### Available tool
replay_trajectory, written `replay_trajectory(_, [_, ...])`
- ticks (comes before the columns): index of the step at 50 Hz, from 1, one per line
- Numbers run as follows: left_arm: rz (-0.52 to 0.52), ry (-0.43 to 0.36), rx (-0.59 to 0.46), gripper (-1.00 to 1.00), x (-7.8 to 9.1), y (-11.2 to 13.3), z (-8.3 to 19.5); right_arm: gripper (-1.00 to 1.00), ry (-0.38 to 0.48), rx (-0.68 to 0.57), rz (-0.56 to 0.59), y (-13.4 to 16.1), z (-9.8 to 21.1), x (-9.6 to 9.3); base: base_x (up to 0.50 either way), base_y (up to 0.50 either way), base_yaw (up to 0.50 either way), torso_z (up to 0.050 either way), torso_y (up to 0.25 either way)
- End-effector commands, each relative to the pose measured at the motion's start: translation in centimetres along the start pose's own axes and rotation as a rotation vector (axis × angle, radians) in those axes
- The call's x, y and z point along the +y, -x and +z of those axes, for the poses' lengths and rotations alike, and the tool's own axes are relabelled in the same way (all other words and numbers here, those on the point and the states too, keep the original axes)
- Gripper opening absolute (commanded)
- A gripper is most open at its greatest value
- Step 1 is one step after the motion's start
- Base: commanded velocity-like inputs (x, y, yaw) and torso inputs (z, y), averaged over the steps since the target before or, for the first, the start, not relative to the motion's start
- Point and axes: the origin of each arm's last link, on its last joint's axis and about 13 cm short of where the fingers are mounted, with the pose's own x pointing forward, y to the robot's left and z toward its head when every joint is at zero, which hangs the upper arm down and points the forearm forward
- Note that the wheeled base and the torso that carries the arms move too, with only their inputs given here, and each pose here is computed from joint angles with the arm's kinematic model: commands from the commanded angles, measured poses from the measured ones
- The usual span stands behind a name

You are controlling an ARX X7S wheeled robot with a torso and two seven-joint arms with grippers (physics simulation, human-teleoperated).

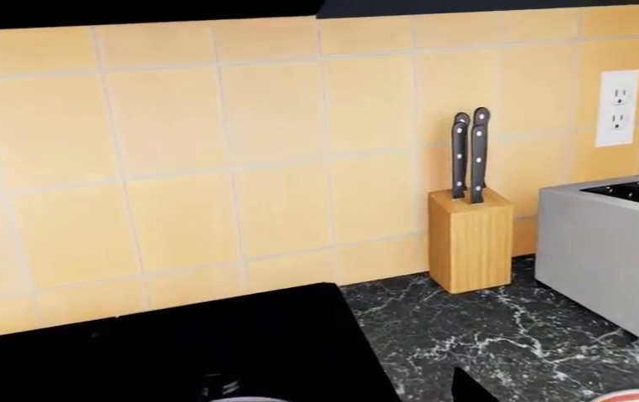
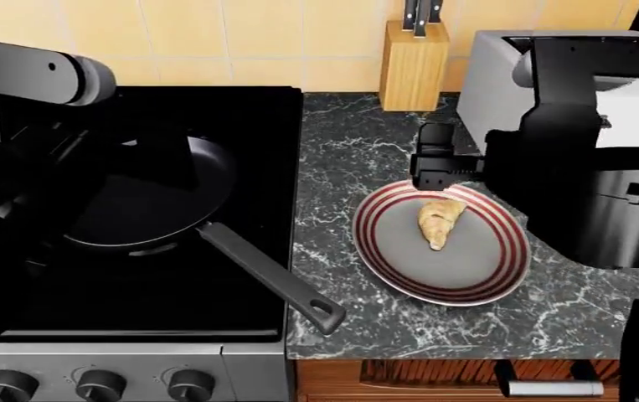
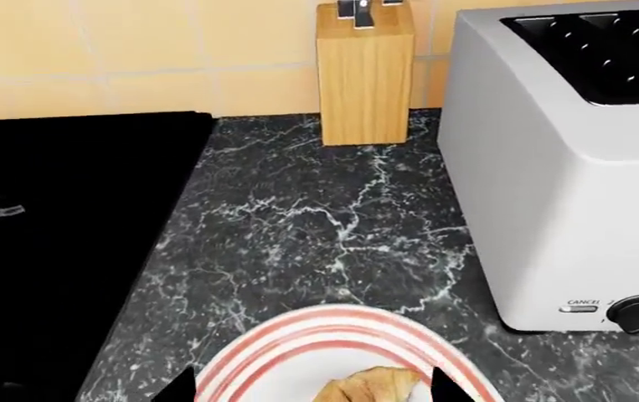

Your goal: Pick the croissant and place it on the pan. Then turn on the stove to warm the croissant.

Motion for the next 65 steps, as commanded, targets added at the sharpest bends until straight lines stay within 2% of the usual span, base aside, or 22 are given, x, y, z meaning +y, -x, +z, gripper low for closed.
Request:
replay_trajectory(1, [0.009, 0.003, 0.004, 1.0, 0.0, 0.0, 0.0, 1.0, -0.036, 0.121, -0.049, -2.2, -0.7, -0.2, 0.0, 0.0, 0.0, 0.0, 0.0])
replay_trajectory(24, [0.014, 0.008, 0.014, 1.0, 0.0, 0.0, 0.0, 1.0, -0.034, 0.201, -0.04, -3.1, -2.2, 0.1, 0.0, 0.0, 0.0, 0.0, 0.0])
replay_trajectory(65, [0.022, 0.007, 0.027, 1.0, 0.0, 0.1, 0.0, 1.0, -0.024, 0.247, -0.049, -5.0, -3.5, -0.1, 0.0, 0.0, 0.0, 0.0, 0.0])
